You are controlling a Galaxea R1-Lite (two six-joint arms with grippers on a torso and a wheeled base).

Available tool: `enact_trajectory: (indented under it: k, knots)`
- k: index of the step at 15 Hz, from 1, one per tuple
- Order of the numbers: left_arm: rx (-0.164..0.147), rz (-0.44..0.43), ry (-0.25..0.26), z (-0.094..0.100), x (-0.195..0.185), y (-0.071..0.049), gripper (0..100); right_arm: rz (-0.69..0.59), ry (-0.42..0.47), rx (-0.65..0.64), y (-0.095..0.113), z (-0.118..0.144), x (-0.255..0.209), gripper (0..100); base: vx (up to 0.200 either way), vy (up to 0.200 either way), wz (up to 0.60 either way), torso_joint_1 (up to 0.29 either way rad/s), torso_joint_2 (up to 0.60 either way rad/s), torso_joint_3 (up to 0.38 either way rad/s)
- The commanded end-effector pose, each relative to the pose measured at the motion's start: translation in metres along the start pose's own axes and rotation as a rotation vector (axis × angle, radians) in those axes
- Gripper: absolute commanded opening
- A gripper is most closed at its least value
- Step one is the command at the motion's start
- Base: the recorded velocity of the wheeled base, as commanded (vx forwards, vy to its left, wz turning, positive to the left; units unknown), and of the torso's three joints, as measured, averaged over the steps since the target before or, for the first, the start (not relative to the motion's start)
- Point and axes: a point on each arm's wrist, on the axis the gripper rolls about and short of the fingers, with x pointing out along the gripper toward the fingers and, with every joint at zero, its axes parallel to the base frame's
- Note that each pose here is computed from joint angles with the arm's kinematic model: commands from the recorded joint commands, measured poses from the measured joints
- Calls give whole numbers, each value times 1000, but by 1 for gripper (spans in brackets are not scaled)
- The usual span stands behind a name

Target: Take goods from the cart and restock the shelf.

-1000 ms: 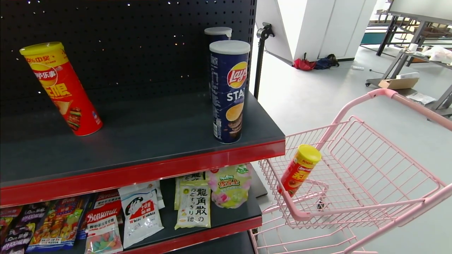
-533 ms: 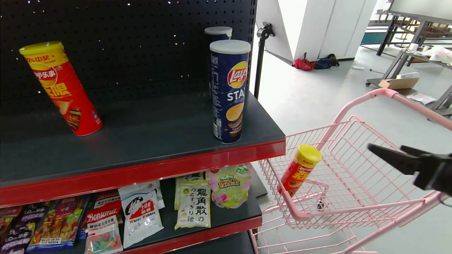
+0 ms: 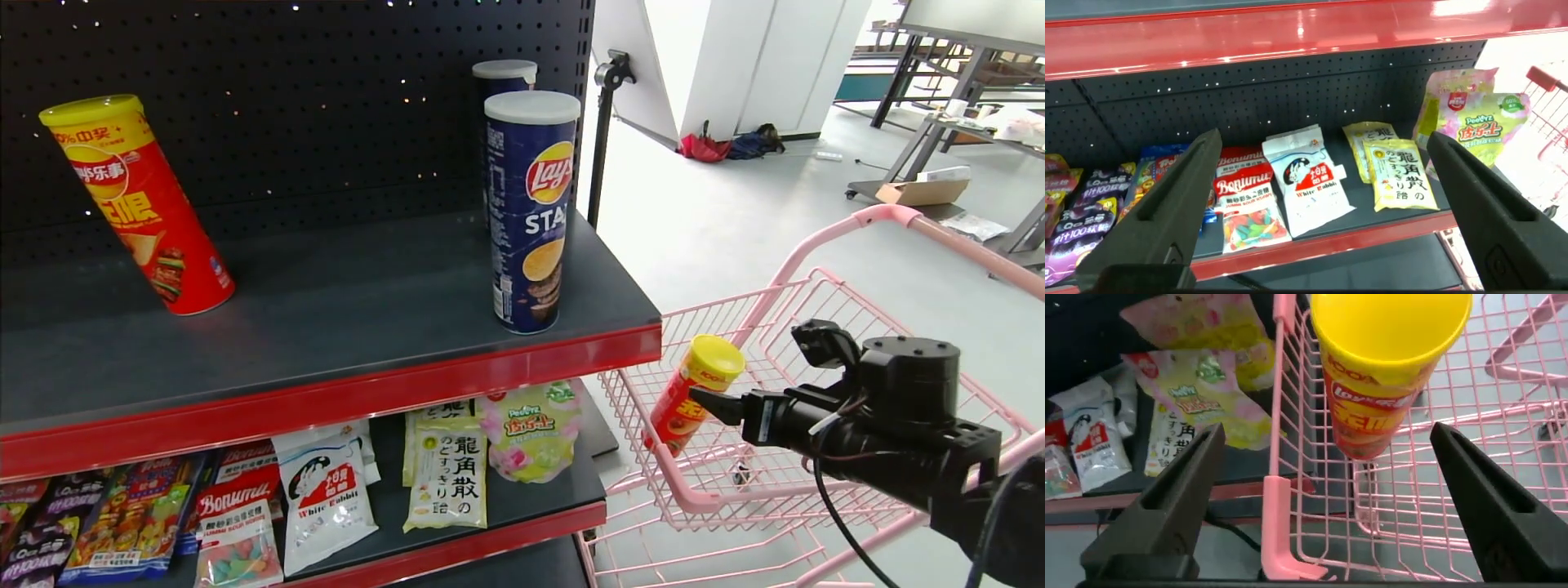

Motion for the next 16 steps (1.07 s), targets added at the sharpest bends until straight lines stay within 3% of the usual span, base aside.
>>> enact_trajectory:
  k: [1, 16]
  knots:
    - [0, 1, 0, 0, 0, 0, 100, -33, 80, 4, -6, -20, 21, 100, 0, 0, 0, 0, 0, 0]
    - [1, 1, -1, 0, 0, 0, 100, -102, -42, 18, -23, -22, 77, 100, 0, 0, 0, 0, 0, 0]
